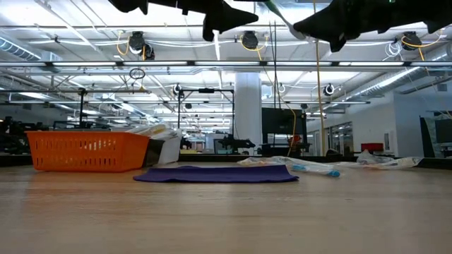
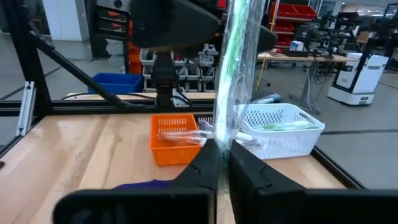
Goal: Pick & Place Toothbrushes
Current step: Put the green toothbrush into the white bin
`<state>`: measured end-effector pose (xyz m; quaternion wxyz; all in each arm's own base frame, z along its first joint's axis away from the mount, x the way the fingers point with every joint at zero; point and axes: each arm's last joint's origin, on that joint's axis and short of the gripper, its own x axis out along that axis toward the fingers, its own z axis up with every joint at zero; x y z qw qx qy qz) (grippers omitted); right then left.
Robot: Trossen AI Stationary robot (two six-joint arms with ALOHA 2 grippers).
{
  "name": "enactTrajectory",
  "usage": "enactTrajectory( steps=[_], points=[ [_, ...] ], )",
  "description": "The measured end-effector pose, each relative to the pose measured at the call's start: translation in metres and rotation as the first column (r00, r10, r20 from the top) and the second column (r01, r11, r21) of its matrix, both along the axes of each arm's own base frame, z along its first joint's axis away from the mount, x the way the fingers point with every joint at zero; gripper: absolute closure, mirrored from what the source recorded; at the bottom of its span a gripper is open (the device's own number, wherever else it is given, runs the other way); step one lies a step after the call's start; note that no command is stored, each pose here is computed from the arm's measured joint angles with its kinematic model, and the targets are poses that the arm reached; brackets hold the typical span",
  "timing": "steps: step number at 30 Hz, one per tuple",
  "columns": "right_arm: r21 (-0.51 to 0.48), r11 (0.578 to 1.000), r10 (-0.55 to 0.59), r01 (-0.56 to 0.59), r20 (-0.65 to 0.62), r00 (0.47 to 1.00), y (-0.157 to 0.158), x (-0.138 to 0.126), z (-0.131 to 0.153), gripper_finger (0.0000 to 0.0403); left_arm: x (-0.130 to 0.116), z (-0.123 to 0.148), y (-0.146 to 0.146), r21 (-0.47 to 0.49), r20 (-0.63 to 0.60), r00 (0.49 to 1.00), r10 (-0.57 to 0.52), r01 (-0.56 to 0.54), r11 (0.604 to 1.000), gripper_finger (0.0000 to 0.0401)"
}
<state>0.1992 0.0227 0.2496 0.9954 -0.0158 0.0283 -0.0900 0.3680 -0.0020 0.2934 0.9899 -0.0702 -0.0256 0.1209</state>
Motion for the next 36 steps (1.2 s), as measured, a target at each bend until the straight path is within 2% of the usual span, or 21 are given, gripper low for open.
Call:
enactTrajectory(
  steps=[11, 15, 20, 22, 26, 28, 32, 36],
  points=[
    [0.003, 1.000, -0.001, 0.001, -0.034, 0.999, 0.0010, 0.0062, -0.0073, 0.0398, -0.0002, 0.0048, -0.0002, 0.003, 0.049, 0.999, -0.008, 0.008, 1.000, 0.0168],
    [0.002, 1.000, -0.001, 0.001, -0.038, 0.999, 0.0011, 0.0068, -0.0081, 0.0398, -0.0002, 0.0044, -0.0003, 0.012, 0.043, 0.999, -0.009, 0.009, 1.000, 0.0232],
    [-0.002, 1.000, -0.006, 0.006, -0.039, 0.999, 0.0008, 0.0068, -0.0082, 0.0397, 0.0000, 0.0034, -0.0011, 0.026, 0.029, 0.999, -0.026, 0.025, 0.999, 0.0359],
    [-0.002, 1.000, -0.002, 0.002, -0.041, 0.999, 0.0007, 0.0069, -0.0083, 0.0397, 0.0001, 0.0034, -0.0023, 0.033, 0.028, 0.999, -0.047, 0.046, 0.998, 0.0382],
    [-0.002, 1.000, -0.001, 0.000, -0.043, 0.999, 0.0004, 0.0070, -0.0085, 0.0394, 0.0002, 0.0034, -0.0022, 0.027, 0.029, 0.997, -0.067, 0.067, 0.997, 0.0377],
    [-0.001, 1.000, -0.001, 0.001, -0.043, 0.999, 0.0004, 0.0070, -0.0085, 0.0385, 0.0003, 0.0032, -0.0021, 0.031, 0.027, 0.997, -0.069, 0.068, 0.997, 0.0387],
    [0.005, 1.000, -0.012, 0.012, -0.046, 0.999, 0.0001, 0.0069, -0.0089, 0.0352, 0.0003, 0.0020, -0.0025, 0.032, 0.013, 0.997, -0.070, 0.070, 0.997, 0.0390],
    [-0.012, 0.997, -0.075, 0.075, -0.055, 0.996, -0.0017, 0.0061, -0.0098, 0.0309, -0.0017, 0.0004, -0.0013, 0.046, -0.032, 0.998, -0.050, 0.052, 0.998, 0.0391]
  ],
)
